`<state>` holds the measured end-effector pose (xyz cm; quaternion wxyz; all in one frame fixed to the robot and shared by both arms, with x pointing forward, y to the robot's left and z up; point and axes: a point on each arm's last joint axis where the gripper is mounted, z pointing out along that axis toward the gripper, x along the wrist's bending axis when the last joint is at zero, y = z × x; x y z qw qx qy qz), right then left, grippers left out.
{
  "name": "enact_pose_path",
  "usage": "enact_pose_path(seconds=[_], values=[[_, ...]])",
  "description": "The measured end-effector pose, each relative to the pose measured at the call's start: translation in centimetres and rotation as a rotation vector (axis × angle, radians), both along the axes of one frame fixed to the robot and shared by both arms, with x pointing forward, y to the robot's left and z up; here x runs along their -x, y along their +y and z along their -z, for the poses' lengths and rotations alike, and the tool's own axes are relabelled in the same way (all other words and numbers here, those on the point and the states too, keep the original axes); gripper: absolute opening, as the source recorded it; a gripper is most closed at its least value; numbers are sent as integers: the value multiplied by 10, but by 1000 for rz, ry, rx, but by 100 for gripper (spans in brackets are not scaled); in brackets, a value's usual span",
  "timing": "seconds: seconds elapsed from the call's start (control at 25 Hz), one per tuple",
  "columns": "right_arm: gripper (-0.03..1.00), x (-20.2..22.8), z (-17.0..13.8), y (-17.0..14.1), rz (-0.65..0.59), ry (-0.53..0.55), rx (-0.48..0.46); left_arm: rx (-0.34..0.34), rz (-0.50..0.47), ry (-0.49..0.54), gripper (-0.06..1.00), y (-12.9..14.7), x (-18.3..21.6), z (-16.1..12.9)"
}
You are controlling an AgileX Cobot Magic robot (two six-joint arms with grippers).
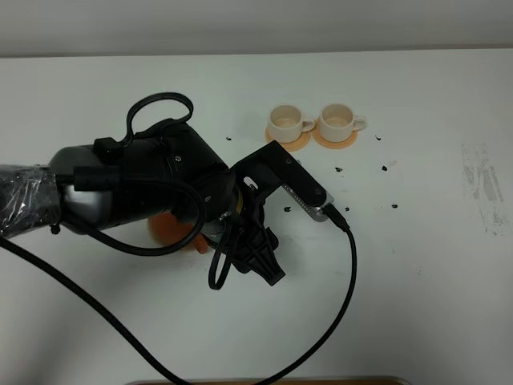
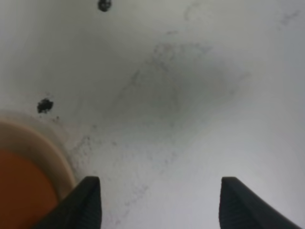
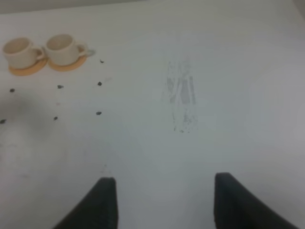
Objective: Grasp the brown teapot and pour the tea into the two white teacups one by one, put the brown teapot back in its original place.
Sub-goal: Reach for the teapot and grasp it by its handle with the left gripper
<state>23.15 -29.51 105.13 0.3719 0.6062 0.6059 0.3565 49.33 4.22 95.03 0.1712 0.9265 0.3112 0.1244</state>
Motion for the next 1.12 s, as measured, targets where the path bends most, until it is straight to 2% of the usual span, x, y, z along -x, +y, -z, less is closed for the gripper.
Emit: enact_pose_path(seconds=[0.24,0.6,1.12], values=[[47,0,0,0,0,0,0,42,-45,-28,56,4,-3,13],[47,0,0,0,0,0,0,3,-67,15,56,16,4,29],[47,0,0,0,0,0,0,-30,-74,29,56,19,5,31]])
